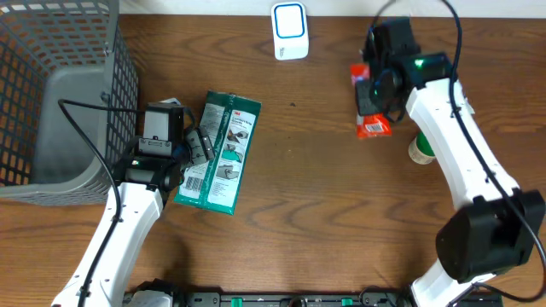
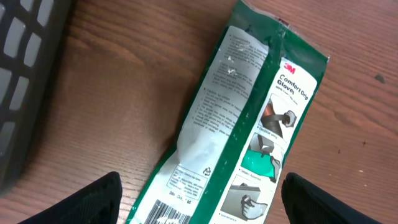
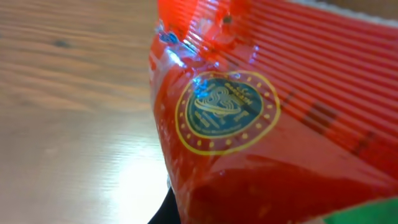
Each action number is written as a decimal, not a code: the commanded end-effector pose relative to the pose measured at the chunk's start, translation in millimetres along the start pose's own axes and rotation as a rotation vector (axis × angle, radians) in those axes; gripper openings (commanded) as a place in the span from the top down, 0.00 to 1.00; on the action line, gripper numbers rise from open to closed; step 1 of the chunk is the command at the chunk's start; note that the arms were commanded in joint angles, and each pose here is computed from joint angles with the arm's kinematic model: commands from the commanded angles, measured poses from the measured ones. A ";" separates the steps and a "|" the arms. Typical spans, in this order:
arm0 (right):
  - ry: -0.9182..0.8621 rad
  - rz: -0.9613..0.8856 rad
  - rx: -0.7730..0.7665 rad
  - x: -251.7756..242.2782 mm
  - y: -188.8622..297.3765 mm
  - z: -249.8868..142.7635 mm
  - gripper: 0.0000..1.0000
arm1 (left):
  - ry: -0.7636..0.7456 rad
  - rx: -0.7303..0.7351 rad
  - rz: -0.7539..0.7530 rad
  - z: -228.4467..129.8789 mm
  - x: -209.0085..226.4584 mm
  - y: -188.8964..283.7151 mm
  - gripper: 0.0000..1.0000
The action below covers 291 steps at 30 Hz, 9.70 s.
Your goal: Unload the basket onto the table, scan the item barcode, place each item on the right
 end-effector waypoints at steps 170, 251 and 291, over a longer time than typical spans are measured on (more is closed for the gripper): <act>0.215 0.996 0.086 162.3 -70.8 -134.5 0.99 | -0.363 0.111 -0.308 -33.7 -103.4 -31.2 0.53; 1.625 -0.884 -0.915 256.2 -80.5 160.8 0.99 | 0.163 -0.077 0.089 20.1 51.6 24.7 0.07; 0.968 -0.495 -1.082 258.4 46.2 165.2 0.99 | 0.163 -0.077 0.089 20.2 51.6 24.8 0.07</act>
Point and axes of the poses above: each gripper's point midway between its finger pads, its own y axis back along the fingers, its own x axis along the line the jaws close on, z = x × y, the point moved 4 cm from there along y, back along the fingers, and after that the axes turned 6 degrees about -y, right-handed, at the moved point
